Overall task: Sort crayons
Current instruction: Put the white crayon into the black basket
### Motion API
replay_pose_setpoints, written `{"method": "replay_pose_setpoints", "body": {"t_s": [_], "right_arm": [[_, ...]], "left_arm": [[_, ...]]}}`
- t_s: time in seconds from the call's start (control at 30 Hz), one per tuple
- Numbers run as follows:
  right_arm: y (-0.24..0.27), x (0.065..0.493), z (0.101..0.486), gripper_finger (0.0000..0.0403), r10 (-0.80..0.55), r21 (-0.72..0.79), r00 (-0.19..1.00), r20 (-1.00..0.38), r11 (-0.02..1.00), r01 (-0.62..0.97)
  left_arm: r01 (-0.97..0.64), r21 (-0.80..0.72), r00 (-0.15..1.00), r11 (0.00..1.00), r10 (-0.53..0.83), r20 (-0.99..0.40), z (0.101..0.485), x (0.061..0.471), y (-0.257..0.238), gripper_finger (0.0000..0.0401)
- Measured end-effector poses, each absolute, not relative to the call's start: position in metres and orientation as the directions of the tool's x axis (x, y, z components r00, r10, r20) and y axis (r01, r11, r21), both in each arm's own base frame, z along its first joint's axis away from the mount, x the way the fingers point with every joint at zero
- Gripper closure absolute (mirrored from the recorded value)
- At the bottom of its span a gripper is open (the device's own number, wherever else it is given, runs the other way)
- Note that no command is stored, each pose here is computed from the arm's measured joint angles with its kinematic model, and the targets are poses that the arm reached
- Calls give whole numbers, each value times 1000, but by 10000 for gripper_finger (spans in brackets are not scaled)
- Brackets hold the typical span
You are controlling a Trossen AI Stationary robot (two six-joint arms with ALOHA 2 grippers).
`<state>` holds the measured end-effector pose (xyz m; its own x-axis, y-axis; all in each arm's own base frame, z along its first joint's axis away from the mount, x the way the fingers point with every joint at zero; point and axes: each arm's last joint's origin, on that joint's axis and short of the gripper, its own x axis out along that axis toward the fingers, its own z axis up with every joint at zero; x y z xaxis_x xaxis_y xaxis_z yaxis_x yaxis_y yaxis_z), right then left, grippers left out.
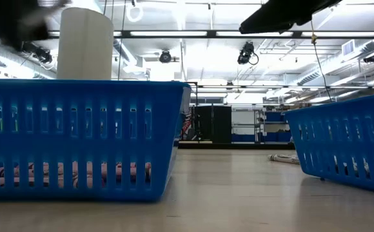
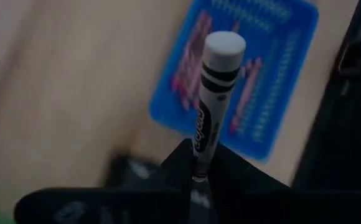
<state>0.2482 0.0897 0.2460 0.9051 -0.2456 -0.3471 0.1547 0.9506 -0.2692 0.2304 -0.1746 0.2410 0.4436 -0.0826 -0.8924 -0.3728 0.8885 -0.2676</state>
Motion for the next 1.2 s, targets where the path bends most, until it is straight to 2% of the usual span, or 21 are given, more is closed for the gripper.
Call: {"method": "replay_pose_setpoints", "body": {"t_s": [0.23, 0.37, 0.47, 0.6, 0.7, 0.97, 1.2], "right_arm": [[70, 257, 252, 274, -309, -330, 904, -296, 921, 207], [58, 263, 257, 274, -281, -317, 923, -262, 929, 192], [50, 266, 258, 274, -251, -305, 932, -261, 938, 167], [41, 269, 260, 274, -231, -284, 941, -246, 946, 158], [38, 270, 260, 274, -211, -274, 947, -242, 951, 142], [38, 270, 260, 273, -198, -273, 949, -246, 953, 128], [39, 270, 259, 273, -187, -267, 947, -260, 957, 116]], "left_arm": [[-572, -351, 403, 741, -119, -908, 236, 195, -212, 351], [-705, -306, 337, 640, -78, -938, 216, 193, -224, 350], [-772, -250, 244, 585, -90, -965, 199, 196, -230, 350], [-804, -171, 135, 570, -105, -985, 182, 198, -235, 350], [-815, -142, 95, 562, -113, -989, 175, 199, -237, 349], [-821, -138, 81, 553, -126, -989, 174, 199, -238, 343], [-813, -130, 63, 567, -137, -989, 178, 199, -239, 304]]}}
